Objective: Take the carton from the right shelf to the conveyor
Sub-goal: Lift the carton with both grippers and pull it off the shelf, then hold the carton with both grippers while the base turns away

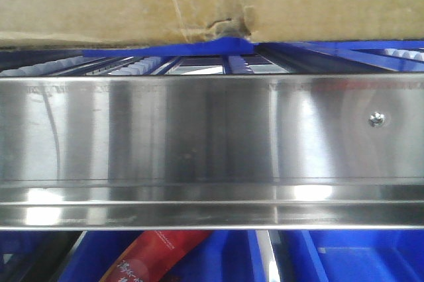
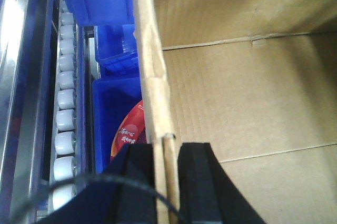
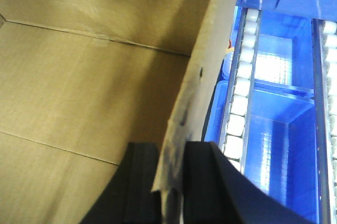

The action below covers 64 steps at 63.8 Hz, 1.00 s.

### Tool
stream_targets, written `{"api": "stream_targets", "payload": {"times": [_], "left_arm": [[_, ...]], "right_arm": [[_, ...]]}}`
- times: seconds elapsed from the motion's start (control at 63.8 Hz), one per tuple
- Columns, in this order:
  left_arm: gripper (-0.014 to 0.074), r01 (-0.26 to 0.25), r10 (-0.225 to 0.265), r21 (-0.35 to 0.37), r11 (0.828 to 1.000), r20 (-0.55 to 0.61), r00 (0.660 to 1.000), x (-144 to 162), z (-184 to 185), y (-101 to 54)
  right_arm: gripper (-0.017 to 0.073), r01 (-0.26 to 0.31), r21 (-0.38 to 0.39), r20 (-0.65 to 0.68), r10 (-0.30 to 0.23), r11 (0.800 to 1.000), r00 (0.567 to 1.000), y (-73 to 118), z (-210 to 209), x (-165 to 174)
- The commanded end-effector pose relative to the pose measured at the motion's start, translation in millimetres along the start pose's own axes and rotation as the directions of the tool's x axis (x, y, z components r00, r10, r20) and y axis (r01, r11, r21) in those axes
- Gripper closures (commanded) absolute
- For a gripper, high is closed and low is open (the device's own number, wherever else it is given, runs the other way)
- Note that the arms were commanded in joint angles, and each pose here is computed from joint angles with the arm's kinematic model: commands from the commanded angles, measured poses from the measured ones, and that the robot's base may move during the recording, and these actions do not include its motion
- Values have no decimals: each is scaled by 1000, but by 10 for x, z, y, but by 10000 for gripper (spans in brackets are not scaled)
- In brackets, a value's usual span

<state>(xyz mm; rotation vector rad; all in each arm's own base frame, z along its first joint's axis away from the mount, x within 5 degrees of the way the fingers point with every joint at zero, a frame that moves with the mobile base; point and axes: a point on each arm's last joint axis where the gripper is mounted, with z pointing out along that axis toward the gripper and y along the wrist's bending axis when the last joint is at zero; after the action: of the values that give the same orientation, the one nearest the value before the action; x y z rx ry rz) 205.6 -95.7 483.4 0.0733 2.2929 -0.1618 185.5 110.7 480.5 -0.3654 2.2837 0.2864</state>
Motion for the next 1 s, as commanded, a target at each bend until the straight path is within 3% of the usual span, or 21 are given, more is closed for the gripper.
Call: {"api": "stream_targets", "payload": {"times": [0.0, 0.988], "left_arm": [[611, 12, -14, 61, 998, 32, 999, -27, -47, -64], [611, 12, -14, 61, 998, 32, 999, -27, -47, -64]], "right_arm": [[628, 2, -39, 83, 1, 999, 997, 19, -72, -52], [628, 2, -39, 83, 1, 999, 997, 19, -72, -52]]}}
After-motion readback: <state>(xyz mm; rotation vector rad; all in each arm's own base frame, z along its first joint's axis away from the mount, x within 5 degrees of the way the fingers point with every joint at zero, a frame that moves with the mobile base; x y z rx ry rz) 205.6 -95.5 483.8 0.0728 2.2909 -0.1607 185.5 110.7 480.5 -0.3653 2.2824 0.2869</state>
